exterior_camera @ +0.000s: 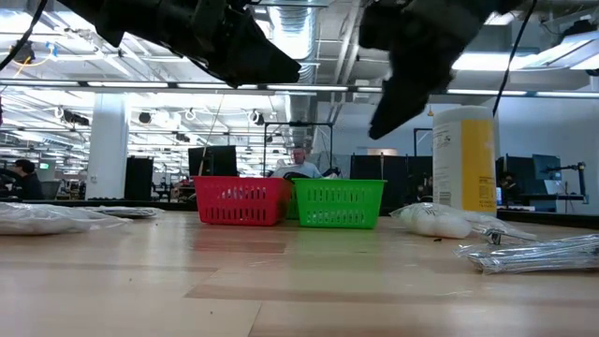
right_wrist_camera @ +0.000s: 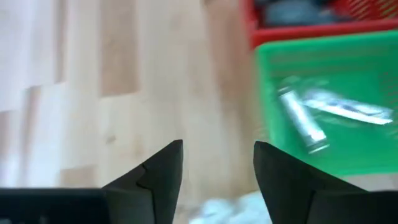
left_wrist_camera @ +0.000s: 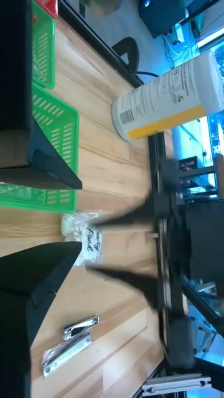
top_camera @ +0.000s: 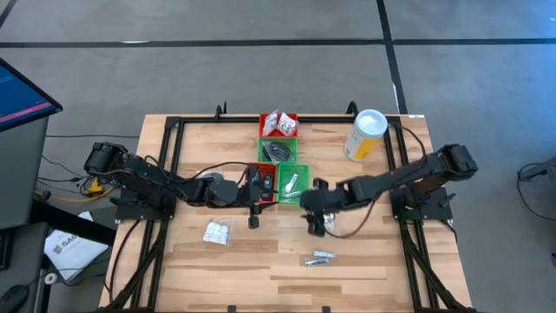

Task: Pick & Place Travel size toiletries
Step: Put the silver nail cutter into the bottom green bin

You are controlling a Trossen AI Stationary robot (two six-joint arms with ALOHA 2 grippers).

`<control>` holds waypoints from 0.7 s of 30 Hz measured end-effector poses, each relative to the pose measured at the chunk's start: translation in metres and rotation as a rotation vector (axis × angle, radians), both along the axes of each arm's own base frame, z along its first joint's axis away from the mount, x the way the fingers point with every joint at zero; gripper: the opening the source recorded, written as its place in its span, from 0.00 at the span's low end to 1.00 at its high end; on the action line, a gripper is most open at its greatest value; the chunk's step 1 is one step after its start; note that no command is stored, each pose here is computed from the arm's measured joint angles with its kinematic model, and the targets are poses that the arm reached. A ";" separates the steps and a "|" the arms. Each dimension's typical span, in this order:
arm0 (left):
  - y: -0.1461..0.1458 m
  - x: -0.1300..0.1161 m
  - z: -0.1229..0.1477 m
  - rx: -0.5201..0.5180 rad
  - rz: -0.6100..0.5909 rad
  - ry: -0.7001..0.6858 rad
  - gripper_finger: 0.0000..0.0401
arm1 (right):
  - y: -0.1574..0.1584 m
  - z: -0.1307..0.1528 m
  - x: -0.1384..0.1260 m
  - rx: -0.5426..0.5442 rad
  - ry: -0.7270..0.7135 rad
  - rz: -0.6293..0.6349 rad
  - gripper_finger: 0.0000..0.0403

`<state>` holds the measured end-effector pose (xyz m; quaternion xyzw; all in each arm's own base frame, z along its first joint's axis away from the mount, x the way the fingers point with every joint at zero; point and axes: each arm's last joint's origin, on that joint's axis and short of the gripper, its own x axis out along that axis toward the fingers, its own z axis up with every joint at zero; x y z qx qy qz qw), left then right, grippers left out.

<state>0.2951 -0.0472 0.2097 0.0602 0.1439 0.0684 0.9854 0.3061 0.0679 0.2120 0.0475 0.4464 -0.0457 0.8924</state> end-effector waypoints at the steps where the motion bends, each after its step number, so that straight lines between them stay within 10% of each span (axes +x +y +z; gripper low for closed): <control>1: 0.000 0.000 0.000 0.000 0.000 0.000 0.34 | 0.008 0.000 -0.002 0.011 0.004 0.008 0.45; 21: 0.000 0.000 0.000 -0.033 0.010 -0.006 0.34 | 0.107 -0.032 -0.032 0.130 0.093 0.094 0.36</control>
